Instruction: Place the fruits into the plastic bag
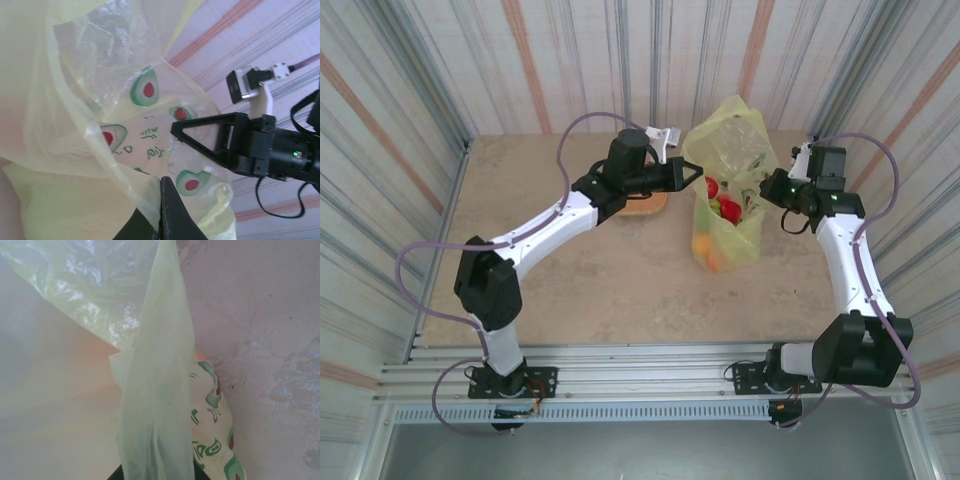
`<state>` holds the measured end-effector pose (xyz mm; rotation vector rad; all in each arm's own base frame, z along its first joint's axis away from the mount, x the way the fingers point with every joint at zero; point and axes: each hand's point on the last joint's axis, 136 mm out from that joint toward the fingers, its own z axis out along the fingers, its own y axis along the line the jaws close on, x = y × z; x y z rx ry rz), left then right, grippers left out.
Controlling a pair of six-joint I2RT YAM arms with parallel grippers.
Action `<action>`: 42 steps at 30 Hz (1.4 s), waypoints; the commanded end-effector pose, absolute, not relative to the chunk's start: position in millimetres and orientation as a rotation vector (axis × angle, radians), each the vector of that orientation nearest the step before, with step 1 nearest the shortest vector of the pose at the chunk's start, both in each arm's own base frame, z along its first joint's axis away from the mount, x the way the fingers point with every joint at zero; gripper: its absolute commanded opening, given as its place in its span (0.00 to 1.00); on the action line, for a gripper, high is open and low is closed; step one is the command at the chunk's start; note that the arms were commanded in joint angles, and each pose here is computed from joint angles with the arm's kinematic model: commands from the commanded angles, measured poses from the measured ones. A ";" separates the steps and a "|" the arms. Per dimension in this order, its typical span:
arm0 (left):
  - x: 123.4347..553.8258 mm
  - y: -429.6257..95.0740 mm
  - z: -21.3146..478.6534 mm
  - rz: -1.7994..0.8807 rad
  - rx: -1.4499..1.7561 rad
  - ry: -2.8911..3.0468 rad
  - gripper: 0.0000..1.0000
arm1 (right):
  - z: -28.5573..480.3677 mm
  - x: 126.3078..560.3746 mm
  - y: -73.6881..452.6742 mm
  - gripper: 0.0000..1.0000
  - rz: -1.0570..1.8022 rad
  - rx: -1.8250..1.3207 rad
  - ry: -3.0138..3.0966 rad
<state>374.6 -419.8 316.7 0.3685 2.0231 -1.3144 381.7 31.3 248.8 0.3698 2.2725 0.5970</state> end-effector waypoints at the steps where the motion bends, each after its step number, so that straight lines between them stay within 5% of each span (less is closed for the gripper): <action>1: 395.6 -414.2 293.9 -1.251 0.354 2.066 0.00 | 225.9 389.2 33.9 0.06 0.621 0.400 2.314; 12: 411.8 -414.6 256.2 -1.191 0.343 2.153 0.07 | 218.0 397.3 39.6 0.20 0.676 0.402 2.331; 22: 406.5 -375.4 285.5 -1.049 0.355 2.089 0.57 | 271.5 389.2 34.7 0.46 0.652 0.365 2.236; 29: 381.6 -334.2 317.1 -0.938 0.398 1.981 0.72 | 316.5 369.2 18.3 0.75 0.566 0.362 2.143; 42: 344.7 -196.3 312.0 -0.563 0.244 1.871 0.94 | 327.0 321.1 -33.2 0.98 0.223 0.470 2.043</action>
